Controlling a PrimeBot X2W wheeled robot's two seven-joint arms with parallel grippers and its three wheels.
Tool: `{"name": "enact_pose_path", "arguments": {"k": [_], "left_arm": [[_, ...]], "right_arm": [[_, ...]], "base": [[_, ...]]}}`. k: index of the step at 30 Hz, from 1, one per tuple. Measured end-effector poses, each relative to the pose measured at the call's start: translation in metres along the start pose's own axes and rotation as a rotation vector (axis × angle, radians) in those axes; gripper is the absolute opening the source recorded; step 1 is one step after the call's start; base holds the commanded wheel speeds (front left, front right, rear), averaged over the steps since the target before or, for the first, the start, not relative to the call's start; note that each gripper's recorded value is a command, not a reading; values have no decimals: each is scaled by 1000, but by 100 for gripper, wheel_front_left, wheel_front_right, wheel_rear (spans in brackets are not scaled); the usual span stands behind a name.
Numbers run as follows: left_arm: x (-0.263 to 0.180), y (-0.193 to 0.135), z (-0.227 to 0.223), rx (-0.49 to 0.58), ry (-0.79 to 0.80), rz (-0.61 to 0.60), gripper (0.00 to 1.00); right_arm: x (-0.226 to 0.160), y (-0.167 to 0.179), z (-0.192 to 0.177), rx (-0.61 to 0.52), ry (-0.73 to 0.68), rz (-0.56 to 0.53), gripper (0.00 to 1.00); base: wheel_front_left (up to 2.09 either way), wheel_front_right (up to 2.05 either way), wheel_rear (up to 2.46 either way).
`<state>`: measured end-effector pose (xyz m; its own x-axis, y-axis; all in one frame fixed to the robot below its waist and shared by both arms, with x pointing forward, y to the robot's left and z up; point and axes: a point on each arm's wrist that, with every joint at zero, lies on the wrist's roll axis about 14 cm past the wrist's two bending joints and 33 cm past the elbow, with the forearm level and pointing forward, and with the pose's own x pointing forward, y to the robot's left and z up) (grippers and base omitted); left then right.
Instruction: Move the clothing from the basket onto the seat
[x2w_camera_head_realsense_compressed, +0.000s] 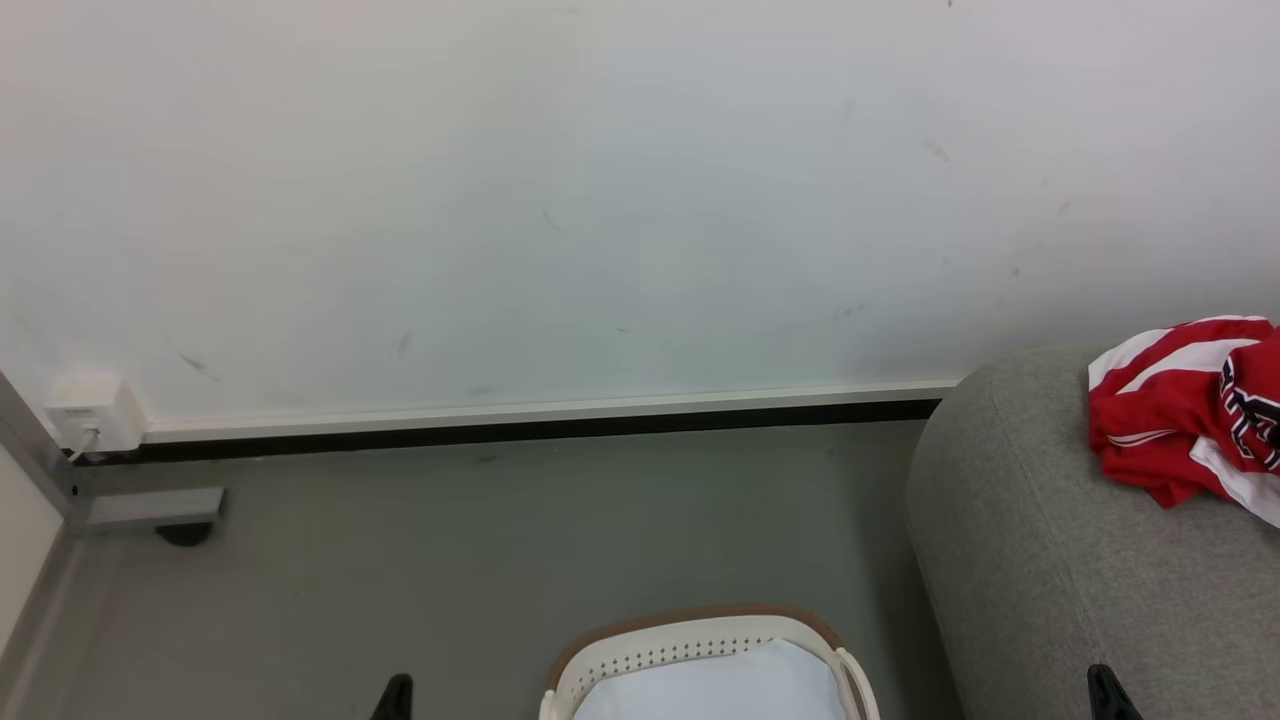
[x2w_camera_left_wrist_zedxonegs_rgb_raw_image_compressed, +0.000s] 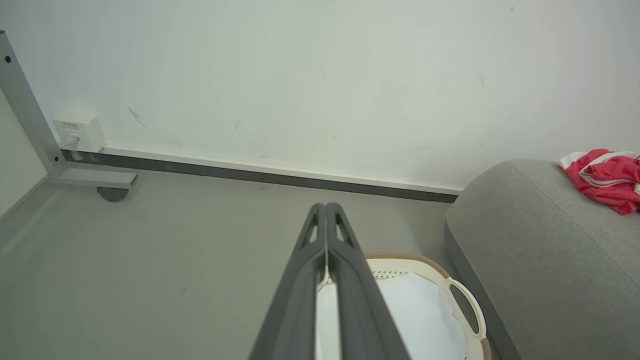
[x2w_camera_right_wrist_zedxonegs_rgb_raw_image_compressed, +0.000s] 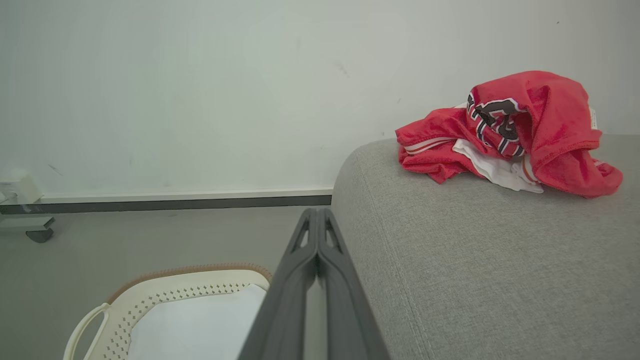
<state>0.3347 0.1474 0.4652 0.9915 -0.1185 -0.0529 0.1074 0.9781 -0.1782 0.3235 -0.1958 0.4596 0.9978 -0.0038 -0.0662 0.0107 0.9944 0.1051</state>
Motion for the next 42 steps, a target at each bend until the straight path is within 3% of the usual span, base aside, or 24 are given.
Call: {"name": "enact_pose_path", "arguments": {"k": [20,42], "left_arm": [[9,20,6,-354,10,90,0],[20,32,16,-669,-9,124,0]], "right_arm": [[13,-8,9,376,-6,-62,0],[26,-10,18,702,-17,-76,0]], "base": [[0,0,0],[0,0,0]]}}
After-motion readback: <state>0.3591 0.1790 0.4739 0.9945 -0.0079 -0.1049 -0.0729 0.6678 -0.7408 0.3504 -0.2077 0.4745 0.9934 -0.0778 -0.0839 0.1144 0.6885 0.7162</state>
